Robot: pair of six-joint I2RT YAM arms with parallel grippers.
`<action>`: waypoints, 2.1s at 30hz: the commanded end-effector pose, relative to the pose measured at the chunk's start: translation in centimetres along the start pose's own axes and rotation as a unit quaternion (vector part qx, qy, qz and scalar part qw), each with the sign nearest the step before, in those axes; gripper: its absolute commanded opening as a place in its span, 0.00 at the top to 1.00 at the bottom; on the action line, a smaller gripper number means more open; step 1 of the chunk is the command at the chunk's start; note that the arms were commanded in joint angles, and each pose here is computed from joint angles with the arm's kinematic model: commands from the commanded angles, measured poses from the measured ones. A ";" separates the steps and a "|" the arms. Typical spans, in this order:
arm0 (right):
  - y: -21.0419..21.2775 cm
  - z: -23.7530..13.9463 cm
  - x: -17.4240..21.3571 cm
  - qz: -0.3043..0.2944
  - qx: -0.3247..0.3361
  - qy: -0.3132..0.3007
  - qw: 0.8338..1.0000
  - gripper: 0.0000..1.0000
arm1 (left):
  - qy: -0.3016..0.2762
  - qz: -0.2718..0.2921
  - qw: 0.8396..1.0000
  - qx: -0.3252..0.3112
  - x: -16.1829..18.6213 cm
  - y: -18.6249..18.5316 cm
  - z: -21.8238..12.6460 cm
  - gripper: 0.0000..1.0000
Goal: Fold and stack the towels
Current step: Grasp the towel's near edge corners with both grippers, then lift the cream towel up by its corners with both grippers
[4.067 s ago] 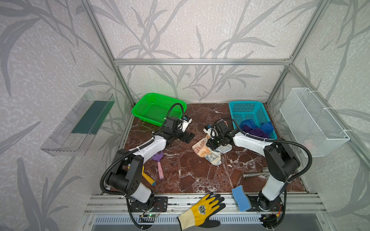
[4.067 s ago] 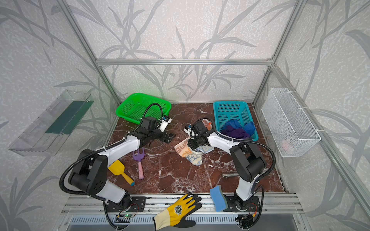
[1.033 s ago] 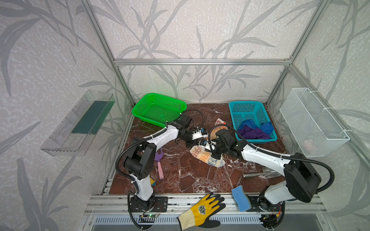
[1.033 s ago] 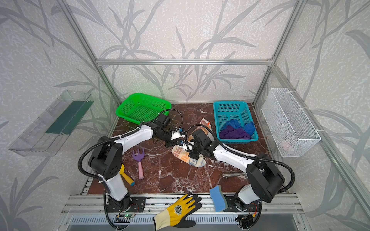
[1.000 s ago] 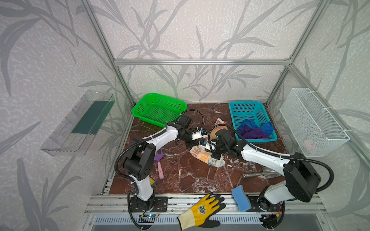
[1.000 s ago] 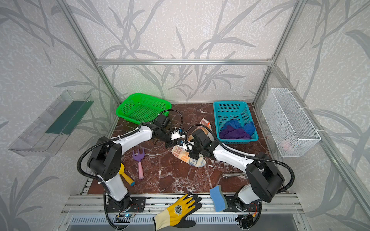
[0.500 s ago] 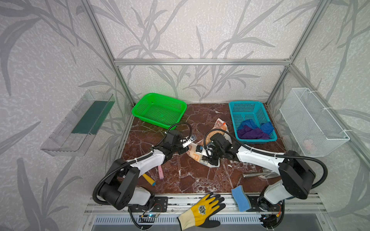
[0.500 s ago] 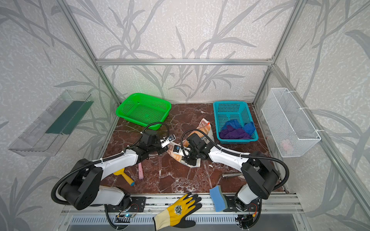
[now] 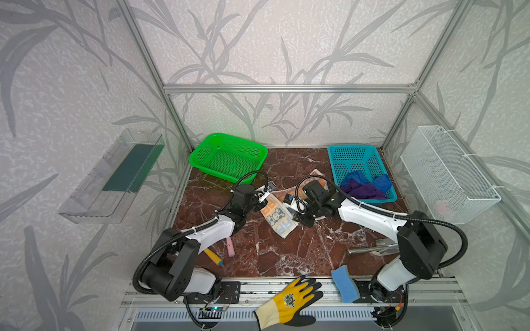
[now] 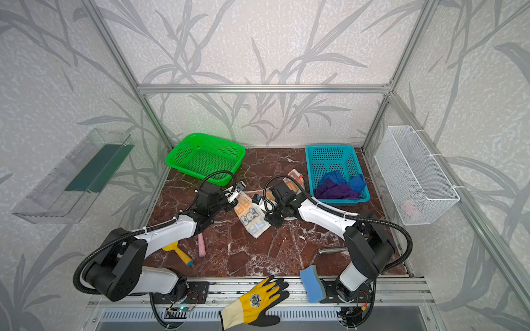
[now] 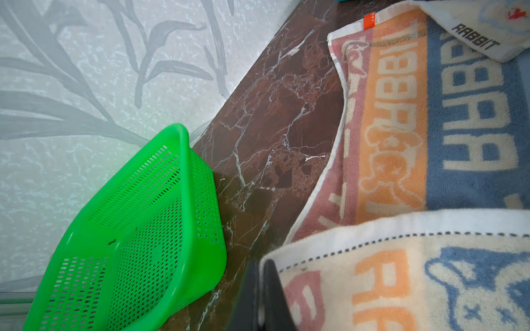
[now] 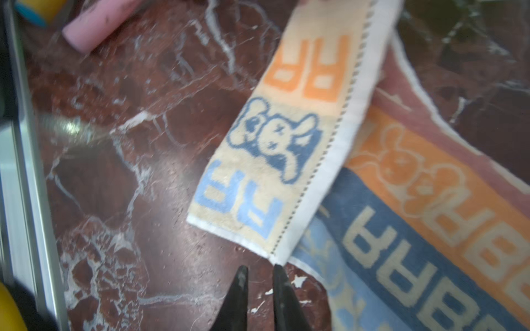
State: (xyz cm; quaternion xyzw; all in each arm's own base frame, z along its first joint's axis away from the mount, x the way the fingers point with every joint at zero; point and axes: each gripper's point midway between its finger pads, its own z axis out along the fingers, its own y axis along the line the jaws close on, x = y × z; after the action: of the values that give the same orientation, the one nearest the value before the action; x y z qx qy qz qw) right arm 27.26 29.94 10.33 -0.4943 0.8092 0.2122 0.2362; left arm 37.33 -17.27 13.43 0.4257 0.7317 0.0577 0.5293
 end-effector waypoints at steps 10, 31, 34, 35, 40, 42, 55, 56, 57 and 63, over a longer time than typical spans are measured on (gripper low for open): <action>0.6 4.6 4.4 0.240 -0.071 0.043 0.967 0.79 | 0.009 -0.021 1.000 -0.010 1.0 -0.1 0.6 1.00; -1.9 5.6 5.2 0.289 -0.066 0.019 0.955 0.70 | 0.016 -0.023 1.000 -0.006 1.4 -0.3 0.7 1.00; -1.4 5.9 5.0 0.290 -0.085 0.012 0.953 0.68 | 0.014 -0.025 1.000 -0.005 1.2 -0.3 0.7 1.00; -1.2 5.9 5.0 0.289 -0.089 0.010 0.953 0.67 | 0.013 -0.024 1.000 -0.006 1.2 -0.3 0.6 1.00; -0.3 6.0 5.0 0.287 -0.111 0.004 0.952 0.68 | 0.015 -0.024 1.000 -0.004 1.2 -0.3 0.7 1.00; 0.0 6.0 4.9 0.286 -0.118 0.000 0.951 0.69 | 0.016 -0.024 1.000 -0.005 1.2 -0.3 0.8 1.00; 1.0 6.4 5.0 0.286 -0.131 0.004 0.949 0.80 | 0.016 -0.028 0.999 -0.002 1.1 -0.3 0.9 1.00; 1.1 6.5 5.0 0.286 -0.132 0.005 0.949 0.80 | 0.017 -0.028 0.999 -0.002 1.2 -0.3 0.9 1.00; 1.2 6.6 5.2 0.287 -0.132 0.008 0.949 0.81 | 0.017 -0.028 0.999 -0.002 1.1 -0.3 0.9 1.00; 1.3 7.0 5.3 0.287 -0.132 0.012 0.949 0.89 | 0.018 -0.031 0.999 -0.001 1.2 -0.4 1.0 1.00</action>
State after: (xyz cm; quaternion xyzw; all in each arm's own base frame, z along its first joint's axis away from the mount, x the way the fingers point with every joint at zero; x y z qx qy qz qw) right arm 25.56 30.68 2.29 -0.2696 0.8849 0.3673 0.0970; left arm 37.60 -17.01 11.96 0.4049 0.7514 0.0517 0.5185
